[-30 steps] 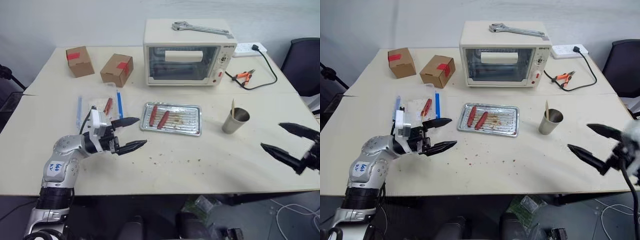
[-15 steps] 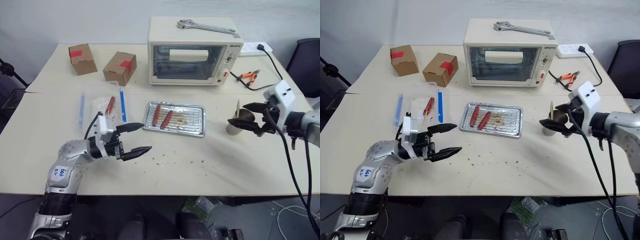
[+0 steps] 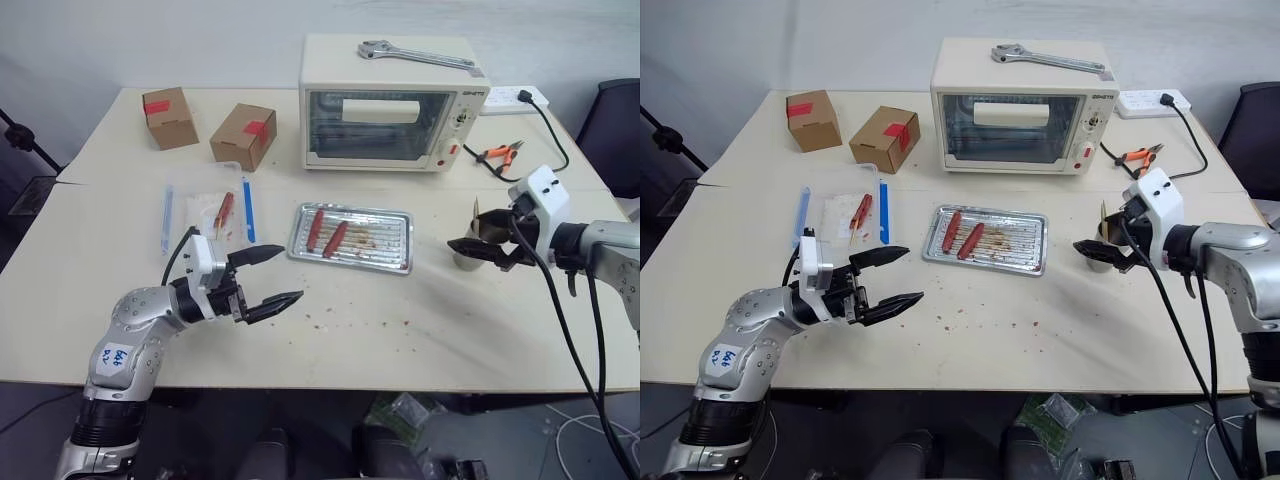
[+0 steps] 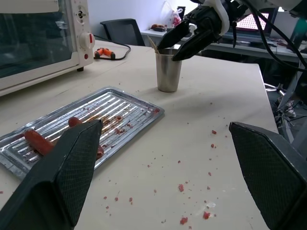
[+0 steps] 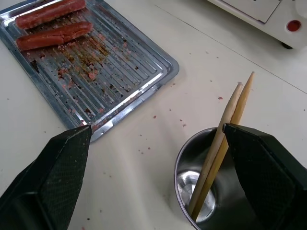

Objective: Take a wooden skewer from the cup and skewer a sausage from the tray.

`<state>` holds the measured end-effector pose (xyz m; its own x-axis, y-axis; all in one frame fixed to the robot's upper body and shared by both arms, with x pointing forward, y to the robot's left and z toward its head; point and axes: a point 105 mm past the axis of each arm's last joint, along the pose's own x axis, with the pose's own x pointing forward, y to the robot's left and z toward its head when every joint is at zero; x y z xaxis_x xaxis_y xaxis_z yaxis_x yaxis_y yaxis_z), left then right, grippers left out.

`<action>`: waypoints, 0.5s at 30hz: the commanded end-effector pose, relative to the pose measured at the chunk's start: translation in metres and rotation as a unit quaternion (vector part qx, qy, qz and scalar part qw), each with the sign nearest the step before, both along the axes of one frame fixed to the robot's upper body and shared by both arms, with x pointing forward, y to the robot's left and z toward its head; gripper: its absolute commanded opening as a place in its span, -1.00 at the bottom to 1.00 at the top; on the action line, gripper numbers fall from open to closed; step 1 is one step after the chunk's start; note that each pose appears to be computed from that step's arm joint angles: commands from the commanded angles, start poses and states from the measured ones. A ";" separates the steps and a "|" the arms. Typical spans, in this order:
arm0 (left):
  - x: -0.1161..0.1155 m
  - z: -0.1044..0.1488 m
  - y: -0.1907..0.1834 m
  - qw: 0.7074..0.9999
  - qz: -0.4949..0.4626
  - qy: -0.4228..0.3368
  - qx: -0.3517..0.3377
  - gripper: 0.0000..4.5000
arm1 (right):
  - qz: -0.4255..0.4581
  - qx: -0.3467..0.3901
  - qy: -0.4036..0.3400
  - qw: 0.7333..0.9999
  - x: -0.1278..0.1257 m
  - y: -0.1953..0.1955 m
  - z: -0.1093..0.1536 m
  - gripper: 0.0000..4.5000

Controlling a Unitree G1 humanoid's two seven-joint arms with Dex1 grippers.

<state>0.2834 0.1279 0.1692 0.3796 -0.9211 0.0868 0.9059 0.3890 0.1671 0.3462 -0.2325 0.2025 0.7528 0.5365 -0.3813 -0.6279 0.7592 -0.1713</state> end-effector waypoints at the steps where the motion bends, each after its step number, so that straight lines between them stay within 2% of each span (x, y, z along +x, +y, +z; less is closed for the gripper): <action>1: -0.004 0.009 -0.003 1.000 -0.005 -0.021 -0.005 0.99 | 0.005 -0.001 -0.024 1.000 0.002 0.002 0.012 1.00; 15: -0.003 0.010 -0.006 1.000 -0.007 -0.025 -0.004 0.99 | 0.000 0.002 -0.032 0.999 0.002 0.002 0.022 1.00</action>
